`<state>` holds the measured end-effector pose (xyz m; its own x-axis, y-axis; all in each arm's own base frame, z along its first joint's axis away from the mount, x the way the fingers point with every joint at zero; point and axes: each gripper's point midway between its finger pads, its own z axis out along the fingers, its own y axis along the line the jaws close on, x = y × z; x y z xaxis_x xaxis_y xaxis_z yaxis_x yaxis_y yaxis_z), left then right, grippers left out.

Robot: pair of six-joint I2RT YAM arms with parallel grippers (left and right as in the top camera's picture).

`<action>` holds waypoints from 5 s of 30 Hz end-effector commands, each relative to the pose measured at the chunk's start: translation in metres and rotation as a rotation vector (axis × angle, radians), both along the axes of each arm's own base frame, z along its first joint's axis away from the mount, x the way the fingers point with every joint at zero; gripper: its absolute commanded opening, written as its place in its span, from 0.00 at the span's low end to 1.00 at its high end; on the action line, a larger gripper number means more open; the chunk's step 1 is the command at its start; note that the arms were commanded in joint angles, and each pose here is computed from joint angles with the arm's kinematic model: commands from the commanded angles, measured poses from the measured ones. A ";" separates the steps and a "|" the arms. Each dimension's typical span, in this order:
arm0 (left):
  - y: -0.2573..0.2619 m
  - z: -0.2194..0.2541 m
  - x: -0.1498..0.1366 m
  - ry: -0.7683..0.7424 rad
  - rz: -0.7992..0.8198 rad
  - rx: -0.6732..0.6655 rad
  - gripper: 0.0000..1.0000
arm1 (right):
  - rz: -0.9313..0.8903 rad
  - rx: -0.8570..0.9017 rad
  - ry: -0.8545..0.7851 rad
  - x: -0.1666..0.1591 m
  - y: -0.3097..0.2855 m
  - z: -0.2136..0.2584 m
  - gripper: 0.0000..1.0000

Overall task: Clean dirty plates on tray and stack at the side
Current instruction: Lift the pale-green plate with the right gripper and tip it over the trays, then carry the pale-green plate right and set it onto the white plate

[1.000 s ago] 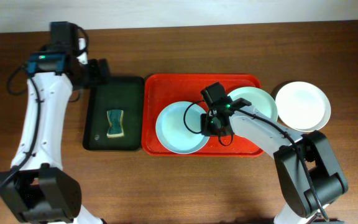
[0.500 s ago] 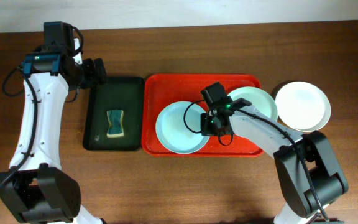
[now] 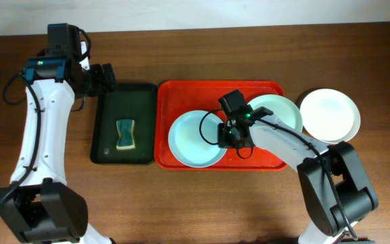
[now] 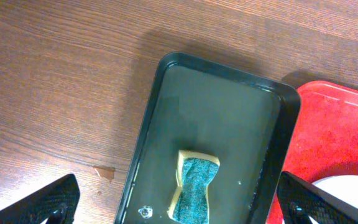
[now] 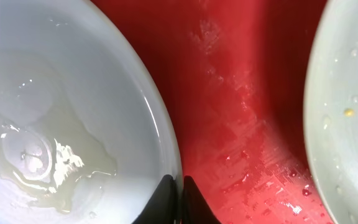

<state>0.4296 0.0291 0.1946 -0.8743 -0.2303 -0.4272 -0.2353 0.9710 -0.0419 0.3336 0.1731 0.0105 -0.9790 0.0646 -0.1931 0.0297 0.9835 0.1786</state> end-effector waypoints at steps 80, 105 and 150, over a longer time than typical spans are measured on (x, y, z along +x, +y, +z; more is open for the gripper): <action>0.000 0.006 0.001 -0.016 0.006 0.004 0.99 | -0.084 0.195 -0.449 0.084 0.090 0.129 0.04; 0.000 0.006 0.001 -0.016 0.006 0.004 0.99 | 0.241 -0.304 -1.239 0.105 0.153 0.257 0.04; 0.000 0.006 0.001 -0.016 0.006 0.004 0.99 | -0.035 0.220 -0.601 0.136 0.062 0.147 0.04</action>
